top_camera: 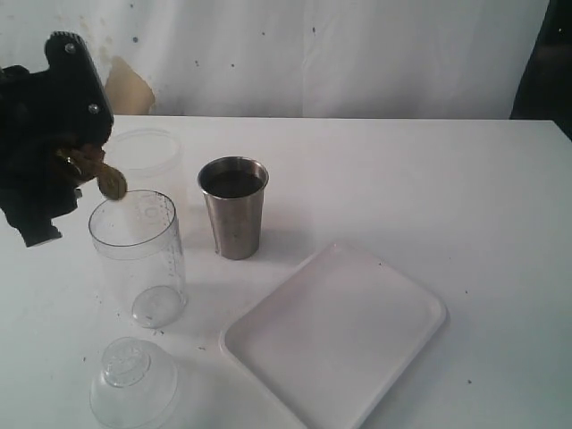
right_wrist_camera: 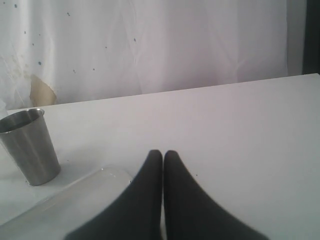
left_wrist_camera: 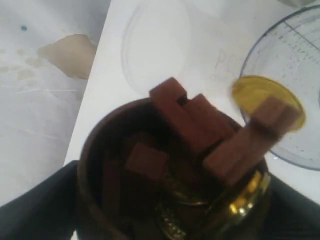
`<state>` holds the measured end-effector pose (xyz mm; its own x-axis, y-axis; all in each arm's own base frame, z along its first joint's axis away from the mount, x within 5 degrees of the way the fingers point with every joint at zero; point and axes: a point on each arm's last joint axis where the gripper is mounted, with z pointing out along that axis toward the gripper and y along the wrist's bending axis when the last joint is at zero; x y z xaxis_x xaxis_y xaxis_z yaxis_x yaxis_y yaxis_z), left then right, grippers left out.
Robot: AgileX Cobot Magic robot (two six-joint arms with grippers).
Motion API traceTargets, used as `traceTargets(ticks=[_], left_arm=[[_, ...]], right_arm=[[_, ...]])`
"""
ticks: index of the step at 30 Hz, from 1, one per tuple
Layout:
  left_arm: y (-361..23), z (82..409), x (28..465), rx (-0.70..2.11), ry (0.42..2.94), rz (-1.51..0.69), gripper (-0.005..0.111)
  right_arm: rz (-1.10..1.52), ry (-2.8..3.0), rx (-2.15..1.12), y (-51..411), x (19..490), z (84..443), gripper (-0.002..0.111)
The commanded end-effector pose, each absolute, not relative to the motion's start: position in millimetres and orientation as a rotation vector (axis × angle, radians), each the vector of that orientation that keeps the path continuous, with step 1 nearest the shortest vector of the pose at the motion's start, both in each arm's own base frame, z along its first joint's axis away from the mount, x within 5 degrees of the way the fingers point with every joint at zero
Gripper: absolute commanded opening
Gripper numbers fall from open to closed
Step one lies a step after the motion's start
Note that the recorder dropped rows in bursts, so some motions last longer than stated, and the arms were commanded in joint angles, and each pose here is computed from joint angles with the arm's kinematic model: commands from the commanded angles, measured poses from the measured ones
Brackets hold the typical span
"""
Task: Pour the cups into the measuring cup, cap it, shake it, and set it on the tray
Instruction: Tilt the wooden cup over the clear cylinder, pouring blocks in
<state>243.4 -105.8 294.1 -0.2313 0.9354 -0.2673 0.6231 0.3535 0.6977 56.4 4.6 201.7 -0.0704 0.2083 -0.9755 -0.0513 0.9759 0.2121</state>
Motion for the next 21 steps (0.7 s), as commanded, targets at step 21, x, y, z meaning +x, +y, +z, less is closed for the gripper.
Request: traceTargets(ticks=[21], left_arm=[[-134.3,294.8,238.6,1.634,1.676,1.046,0.0]], right_arm=[[0.217,1.623,0.123,4.6,56.2,200.5,0.0]])
